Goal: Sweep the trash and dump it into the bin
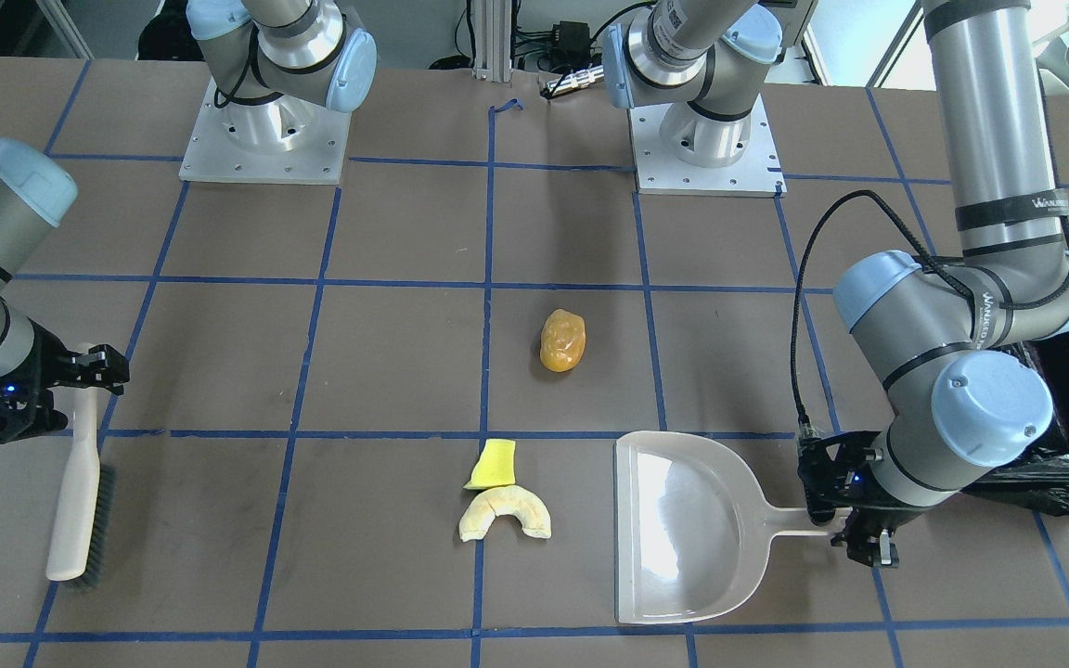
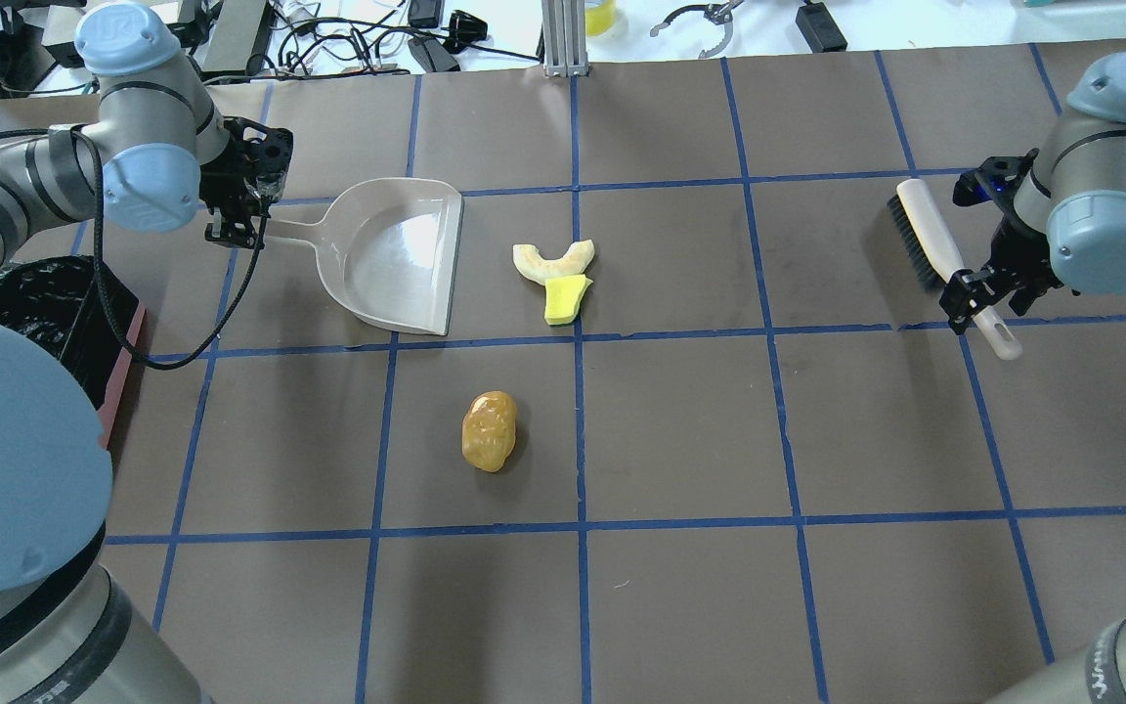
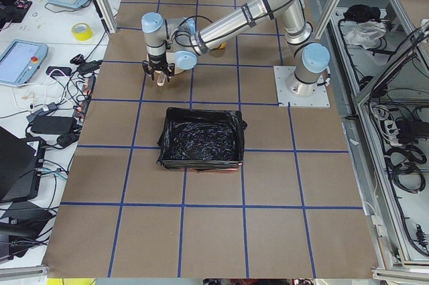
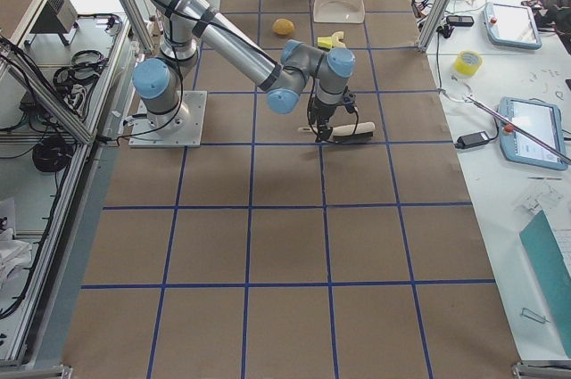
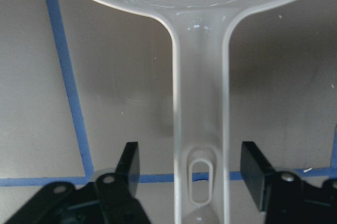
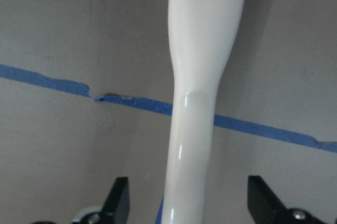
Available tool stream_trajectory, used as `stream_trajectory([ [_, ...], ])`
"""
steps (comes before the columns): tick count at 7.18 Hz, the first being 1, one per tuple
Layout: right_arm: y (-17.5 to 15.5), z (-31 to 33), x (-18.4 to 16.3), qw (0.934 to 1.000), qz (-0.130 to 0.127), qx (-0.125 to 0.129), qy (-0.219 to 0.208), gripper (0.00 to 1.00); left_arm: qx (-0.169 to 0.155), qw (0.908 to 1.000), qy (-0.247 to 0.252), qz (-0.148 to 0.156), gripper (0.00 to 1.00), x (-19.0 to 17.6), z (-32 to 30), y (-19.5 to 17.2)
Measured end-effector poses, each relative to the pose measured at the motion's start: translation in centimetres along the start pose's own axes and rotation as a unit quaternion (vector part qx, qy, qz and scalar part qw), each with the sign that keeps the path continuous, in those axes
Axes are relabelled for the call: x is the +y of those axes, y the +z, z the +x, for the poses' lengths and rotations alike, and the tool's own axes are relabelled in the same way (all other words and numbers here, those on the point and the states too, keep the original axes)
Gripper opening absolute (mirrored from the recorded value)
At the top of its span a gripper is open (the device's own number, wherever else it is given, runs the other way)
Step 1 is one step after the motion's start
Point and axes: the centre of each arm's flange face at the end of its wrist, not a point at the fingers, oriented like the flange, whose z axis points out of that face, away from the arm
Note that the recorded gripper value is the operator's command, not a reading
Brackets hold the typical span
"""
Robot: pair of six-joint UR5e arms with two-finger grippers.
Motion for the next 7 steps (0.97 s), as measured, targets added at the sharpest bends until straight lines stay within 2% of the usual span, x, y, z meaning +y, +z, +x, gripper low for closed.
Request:
stream_trajectory([
  [1, 0.1, 0.0, 0.0, 1.0, 0.0, -0.001, 0.0, 0.23, 0.0, 1.0, 0.0, 0.0, 0.05, 0.0, 0.0, 0.0],
  [2, 0.1, 0.0, 0.0, 1.0, 0.0, -0.002, 0.0, 0.14, -0.001, 1.0, 0.0, 0.0, 0.05, 0.0, 0.0, 0.0],
  [4, -0.2, -0.1, 0.0, 1.0, 0.005, -0.006, 0.002, 0.06, -0.003, 1.0, 0.001, 0.0, 0.05, 0.0, 0.0, -0.1],
  [5, -1.3, -0.2, 0.0, 0.9998, 0.015, -0.002, 0.01, 0.06, -0.004, 1.0, 0.001, -0.001, 0.05, -0.1, 0.0, -0.1],
  [7, -5.7, -3.1, -0.9, 0.9981, 0.038, 0.013, 0.047, 0.06, -0.004, 1.0, 0.002, -0.001, 0.05, -0.1, 0.0, -0.2],
])
